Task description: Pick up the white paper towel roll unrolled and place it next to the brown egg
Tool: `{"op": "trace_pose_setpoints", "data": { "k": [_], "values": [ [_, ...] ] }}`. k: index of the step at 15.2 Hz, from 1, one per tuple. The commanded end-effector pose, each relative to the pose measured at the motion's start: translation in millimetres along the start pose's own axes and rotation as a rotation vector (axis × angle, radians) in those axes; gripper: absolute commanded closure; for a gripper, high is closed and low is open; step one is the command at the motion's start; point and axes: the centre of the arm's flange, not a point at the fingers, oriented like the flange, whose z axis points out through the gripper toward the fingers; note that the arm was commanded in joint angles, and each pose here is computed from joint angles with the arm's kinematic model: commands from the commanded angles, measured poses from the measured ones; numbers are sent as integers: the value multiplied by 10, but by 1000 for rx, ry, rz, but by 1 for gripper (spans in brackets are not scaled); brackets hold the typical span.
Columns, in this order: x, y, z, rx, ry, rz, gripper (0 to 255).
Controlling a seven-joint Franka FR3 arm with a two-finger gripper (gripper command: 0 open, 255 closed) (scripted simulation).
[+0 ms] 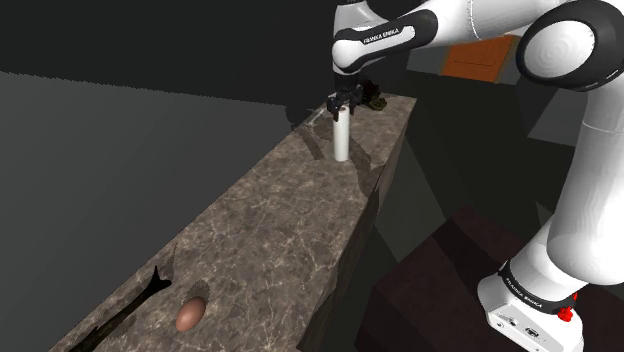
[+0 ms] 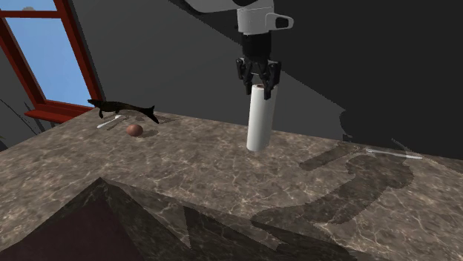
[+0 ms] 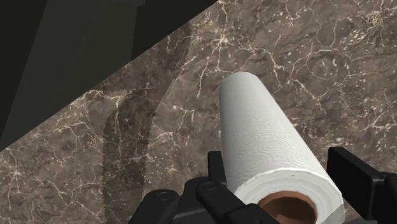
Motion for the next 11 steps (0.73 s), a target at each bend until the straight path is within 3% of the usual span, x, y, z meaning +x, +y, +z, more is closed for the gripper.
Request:
{"op": "trace_pose_setpoints", "data": {
  "k": [1,11],
  "values": [
    [1,14,-110,0,0,0,255],
    [39,51,-635,0,0,0,255]
  ]
}}
